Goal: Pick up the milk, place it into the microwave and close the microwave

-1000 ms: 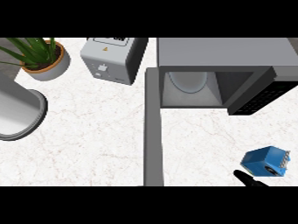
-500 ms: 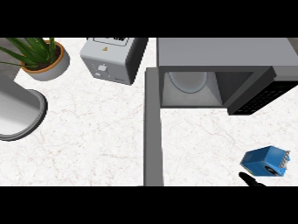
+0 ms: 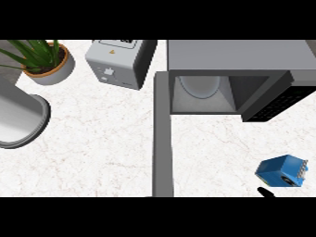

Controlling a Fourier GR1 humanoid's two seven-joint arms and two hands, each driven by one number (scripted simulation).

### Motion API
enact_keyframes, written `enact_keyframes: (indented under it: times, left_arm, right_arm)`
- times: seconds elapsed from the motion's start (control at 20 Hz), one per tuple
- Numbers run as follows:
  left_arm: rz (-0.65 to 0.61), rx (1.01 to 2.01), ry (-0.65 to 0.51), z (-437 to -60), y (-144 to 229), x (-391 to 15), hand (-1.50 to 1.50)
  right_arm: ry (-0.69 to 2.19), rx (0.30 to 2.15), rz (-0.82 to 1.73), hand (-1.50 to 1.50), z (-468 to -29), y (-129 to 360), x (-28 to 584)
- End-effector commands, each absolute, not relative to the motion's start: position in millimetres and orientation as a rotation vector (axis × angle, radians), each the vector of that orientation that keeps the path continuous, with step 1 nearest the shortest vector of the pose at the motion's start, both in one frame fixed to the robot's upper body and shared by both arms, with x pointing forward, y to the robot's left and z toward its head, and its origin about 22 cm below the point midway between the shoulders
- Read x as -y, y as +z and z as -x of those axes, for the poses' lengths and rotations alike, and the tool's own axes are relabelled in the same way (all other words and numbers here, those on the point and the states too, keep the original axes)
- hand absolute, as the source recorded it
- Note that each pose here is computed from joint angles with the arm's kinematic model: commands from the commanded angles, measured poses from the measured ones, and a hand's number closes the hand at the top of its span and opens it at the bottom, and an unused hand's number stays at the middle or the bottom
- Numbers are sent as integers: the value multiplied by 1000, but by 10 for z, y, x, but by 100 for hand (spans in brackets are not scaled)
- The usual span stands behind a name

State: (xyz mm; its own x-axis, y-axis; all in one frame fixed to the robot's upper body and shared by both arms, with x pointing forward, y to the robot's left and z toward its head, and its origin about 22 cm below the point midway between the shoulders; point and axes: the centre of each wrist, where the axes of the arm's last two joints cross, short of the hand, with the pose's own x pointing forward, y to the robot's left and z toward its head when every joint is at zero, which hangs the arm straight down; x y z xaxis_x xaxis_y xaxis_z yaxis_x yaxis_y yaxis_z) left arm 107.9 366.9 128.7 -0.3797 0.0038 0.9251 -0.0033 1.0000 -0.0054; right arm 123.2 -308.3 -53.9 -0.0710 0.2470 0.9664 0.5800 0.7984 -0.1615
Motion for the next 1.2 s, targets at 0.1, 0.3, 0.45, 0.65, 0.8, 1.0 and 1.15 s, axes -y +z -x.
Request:
enact_keyframes:
  times: [0.1,0.3,0.45,0.65,0.8,1.0,1.15]
  left_arm:
    - [14,1961,1,-1044,1343,-3717,-150]
    - [-4,1966,-1,-1092,1313,-3663,-150]
    - [6,1939,10,-1043,1310,-3607,-150]
    - [14,1956,6,-1029,1182,-3859,-150]
    - [10,1955,1,-978,1290,-3576,-150]
    - [11,1954,5,-1020,1328,-3840,-150]
    - [23,1966,6,-1014,1200,-3682,-150]
  right_arm:
    - [-298,1665,641,-150,-1132,-767,3277]
    - [-293,1649,649,-150,-1304,-1082,3169]
    - [-285,1634,698,-150,-1353,-1116,3242]
    - [-257,1641,706,-150,-1263,-1193,3478]
    - [-244,1629,703,-150,-1376,-1396,3411]
    - [-232,1666,623,150,-1508,-1411,3372]
    - [-189,1728,603,150,-1500,-1523,3555]
